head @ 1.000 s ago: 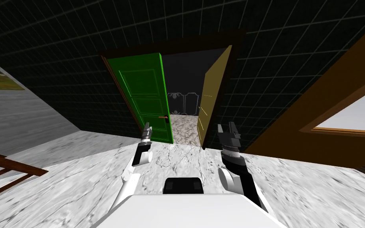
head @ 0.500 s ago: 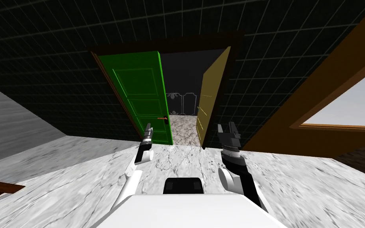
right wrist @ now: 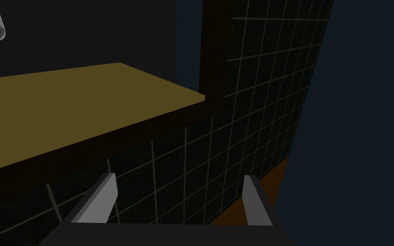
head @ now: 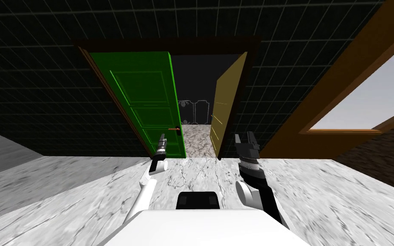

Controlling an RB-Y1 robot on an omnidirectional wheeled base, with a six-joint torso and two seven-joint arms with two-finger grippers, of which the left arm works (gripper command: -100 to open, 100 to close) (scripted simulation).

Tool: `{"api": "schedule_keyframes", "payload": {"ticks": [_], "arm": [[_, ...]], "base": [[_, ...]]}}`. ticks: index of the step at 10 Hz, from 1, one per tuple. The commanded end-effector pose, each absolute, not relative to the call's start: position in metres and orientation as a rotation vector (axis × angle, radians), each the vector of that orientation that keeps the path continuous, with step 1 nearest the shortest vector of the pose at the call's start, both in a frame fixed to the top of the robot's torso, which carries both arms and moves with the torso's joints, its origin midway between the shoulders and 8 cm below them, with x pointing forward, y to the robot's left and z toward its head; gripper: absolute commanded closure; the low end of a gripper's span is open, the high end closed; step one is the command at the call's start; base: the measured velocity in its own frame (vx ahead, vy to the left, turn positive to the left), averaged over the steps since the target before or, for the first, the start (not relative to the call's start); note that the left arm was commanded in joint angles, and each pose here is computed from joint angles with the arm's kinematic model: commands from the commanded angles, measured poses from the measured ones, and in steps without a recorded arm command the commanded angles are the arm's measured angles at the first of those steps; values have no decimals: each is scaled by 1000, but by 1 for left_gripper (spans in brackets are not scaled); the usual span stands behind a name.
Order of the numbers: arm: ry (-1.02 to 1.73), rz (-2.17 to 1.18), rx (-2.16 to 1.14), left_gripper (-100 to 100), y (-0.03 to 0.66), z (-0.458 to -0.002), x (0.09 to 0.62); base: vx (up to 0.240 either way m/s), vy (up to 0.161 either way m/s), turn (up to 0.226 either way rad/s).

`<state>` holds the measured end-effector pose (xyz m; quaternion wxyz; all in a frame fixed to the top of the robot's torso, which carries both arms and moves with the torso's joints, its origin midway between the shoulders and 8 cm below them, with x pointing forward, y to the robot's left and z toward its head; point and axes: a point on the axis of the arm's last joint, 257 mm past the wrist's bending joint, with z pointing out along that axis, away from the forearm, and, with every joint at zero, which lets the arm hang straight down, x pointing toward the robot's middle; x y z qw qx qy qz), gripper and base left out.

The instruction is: Push the door open

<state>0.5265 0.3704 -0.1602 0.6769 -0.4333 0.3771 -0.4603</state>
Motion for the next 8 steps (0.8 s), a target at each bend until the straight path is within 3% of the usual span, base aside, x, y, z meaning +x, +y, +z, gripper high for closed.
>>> {"api": "schedule_keyframes", "payload": {"ticks": [1, 8], "arm": [[861, -1027, -999, -100, 371, -171, 533], [907, -1010, -1090, -100, 365, -208, 555]], "base": [[36, 147, -129], [29, 107, -112]]}}
